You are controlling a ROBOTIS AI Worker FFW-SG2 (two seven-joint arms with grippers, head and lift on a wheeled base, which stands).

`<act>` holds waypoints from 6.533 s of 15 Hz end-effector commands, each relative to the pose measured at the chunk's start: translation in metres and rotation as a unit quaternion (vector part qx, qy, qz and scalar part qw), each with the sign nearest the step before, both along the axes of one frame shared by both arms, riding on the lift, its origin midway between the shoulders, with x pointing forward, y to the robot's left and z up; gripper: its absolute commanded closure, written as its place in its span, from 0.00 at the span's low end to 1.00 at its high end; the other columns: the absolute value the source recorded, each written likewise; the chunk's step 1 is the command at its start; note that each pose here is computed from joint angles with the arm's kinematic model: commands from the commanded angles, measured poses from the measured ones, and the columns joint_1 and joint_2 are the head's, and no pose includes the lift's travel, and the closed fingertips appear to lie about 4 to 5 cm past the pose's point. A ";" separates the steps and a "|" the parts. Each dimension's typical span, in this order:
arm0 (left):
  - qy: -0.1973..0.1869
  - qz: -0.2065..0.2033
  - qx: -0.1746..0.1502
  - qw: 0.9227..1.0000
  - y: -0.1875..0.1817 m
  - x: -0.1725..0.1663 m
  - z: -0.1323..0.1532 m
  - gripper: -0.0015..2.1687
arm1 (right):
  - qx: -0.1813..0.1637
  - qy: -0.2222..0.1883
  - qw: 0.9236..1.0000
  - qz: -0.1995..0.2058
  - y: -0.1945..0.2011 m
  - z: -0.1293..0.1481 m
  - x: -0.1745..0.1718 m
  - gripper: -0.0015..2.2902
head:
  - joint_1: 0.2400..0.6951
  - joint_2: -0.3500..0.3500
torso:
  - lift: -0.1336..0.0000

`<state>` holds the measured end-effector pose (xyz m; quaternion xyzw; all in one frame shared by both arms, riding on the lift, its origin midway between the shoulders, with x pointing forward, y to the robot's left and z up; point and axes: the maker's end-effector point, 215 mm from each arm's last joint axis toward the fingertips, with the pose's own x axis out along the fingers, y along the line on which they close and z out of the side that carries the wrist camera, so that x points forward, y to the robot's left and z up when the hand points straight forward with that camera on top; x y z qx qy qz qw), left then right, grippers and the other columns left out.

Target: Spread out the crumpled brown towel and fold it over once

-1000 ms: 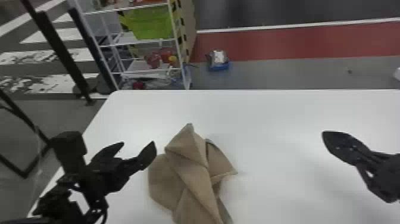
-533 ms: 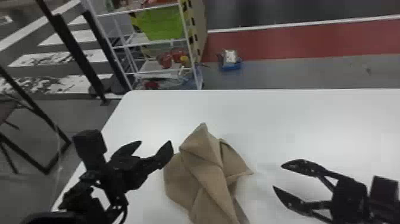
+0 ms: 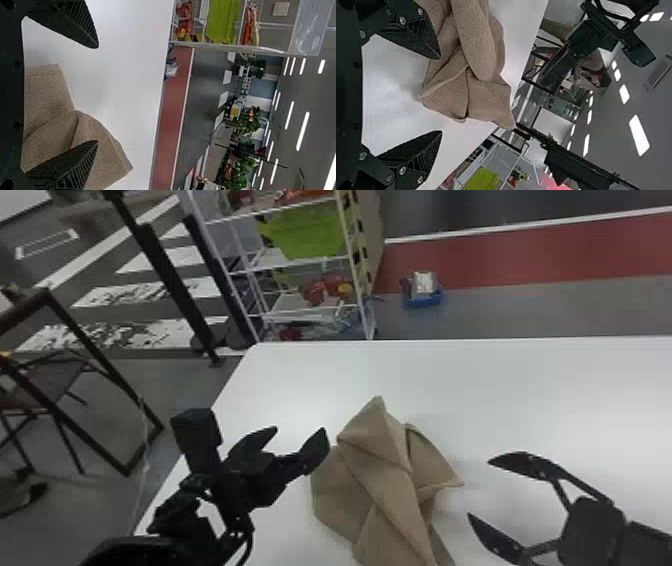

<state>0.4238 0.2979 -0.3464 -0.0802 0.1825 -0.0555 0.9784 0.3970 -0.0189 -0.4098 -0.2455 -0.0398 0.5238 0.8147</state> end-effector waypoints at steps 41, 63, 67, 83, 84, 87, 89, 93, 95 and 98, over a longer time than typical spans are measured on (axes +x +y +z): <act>0.014 -0.028 0.023 0.999 -0.031 -0.014 -0.009 0.01 | 0.121 0.103 0.853 -0.497 -0.415 0.002 0.141 0.02 | 1.00 0.22 | 0.08; 0.026 -0.021 0.034 0.999 -0.021 0.000 -0.033 0.01 | -0.129 0.066 0.959 -0.243 -0.323 0.050 -0.014 0.10 | 1.00 0.36 | 0.08; 0.024 -0.021 0.038 0.999 -0.021 0.004 -0.032 0.01 | -0.213 0.067 0.948 -0.226 -0.330 0.029 -0.018 0.11 | 1.00 0.37 | 0.08; 0.027 -0.025 0.052 0.998 -0.029 0.006 -0.041 0.01 | -0.278 0.158 0.925 -0.204 -0.342 -0.038 -0.023 0.25 | 1.00 0.31 | 0.08; 0.027 -0.025 0.052 0.998 -0.029 0.005 -0.041 0.01 | -0.276 0.163 0.925 -0.202 -0.339 -0.040 -0.024 0.25 | 1.00 0.31 | 0.08; 0.027 -0.021 0.056 0.998 -0.027 0.004 -0.040 0.01 | -0.270 0.170 0.926 -0.200 -0.336 -0.041 -0.025 0.25 | 1.00 0.32 | 0.08; 0.025 -0.020 0.057 0.998 -0.027 0.005 -0.039 0.01 | -0.262 0.173 0.928 -0.198 -0.336 -0.035 -0.028 0.25 | 1.00 0.33 | 0.08; 0.026 -0.023 0.058 0.998 -0.030 0.005 -0.040 0.01 | -0.257 0.189 0.925 -0.209 -0.343 -0.038 -0.031 0.25 | 1.00 0.32 | 0.08; 0.026 -0.023 0.058 0.998 -0.030 0.005 -0.040 0.01 | -0.256 0.208 0.919 -0.215 -0.347 -0.046 -0.030 0.25 | 1.00 0.31 | 0.08; 0.026 -0.022 0.058 0.998 -0.029 0.005 -0.040 0.01 | -0.253 0.217 0.918 -0.216 -0.346 -0.052 -0.025 0.26 | 1.00 0.30 | 0.08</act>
